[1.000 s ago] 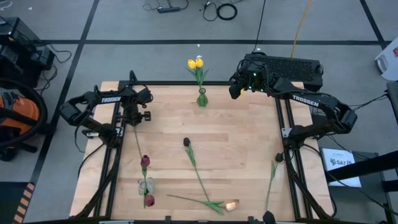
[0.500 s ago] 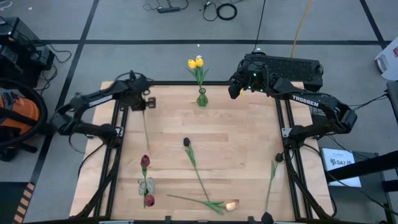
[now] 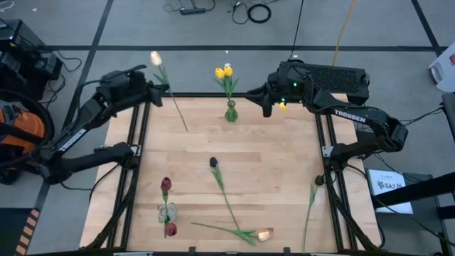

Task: Sort flowers into vase by color
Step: Put the top light yellow flower into the green vase

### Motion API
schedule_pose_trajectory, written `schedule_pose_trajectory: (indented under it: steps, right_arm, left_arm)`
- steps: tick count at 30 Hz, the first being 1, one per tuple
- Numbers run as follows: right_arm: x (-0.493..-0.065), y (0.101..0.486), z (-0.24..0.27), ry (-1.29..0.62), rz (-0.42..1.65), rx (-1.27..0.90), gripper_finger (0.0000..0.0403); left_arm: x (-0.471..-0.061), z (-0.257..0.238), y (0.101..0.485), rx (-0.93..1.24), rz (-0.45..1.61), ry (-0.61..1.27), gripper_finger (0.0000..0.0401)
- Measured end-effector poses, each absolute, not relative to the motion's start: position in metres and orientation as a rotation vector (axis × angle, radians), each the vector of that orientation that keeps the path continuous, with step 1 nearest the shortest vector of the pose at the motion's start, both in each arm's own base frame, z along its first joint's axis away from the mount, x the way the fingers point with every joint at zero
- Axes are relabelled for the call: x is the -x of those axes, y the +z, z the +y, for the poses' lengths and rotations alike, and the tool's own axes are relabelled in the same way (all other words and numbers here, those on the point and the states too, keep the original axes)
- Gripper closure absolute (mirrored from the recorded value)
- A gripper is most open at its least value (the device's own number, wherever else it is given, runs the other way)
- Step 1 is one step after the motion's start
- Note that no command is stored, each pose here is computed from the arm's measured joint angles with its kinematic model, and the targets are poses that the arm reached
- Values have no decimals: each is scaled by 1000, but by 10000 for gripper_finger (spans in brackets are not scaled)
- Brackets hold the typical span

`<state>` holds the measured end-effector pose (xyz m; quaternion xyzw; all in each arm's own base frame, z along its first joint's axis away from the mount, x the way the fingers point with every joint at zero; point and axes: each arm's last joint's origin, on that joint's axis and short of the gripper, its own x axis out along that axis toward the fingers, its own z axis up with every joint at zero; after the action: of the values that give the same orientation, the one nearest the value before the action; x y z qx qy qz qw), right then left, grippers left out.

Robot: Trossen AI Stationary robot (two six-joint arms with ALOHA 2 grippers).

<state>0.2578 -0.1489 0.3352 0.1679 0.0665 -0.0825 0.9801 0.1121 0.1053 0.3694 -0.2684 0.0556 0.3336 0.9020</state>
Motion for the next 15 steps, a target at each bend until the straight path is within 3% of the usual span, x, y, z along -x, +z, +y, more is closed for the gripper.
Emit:
schedule_pose_trajectory:
  steps: [9,15]
  right_arm:
    - [-310,416,-135,-53,2,-155,294]
    - [-361,422,-144,-22,96,-178,279]
  left_arm:
    - [-142,94,376,378,106,476,399]
    - [-162,90,376,294,95,389,399]
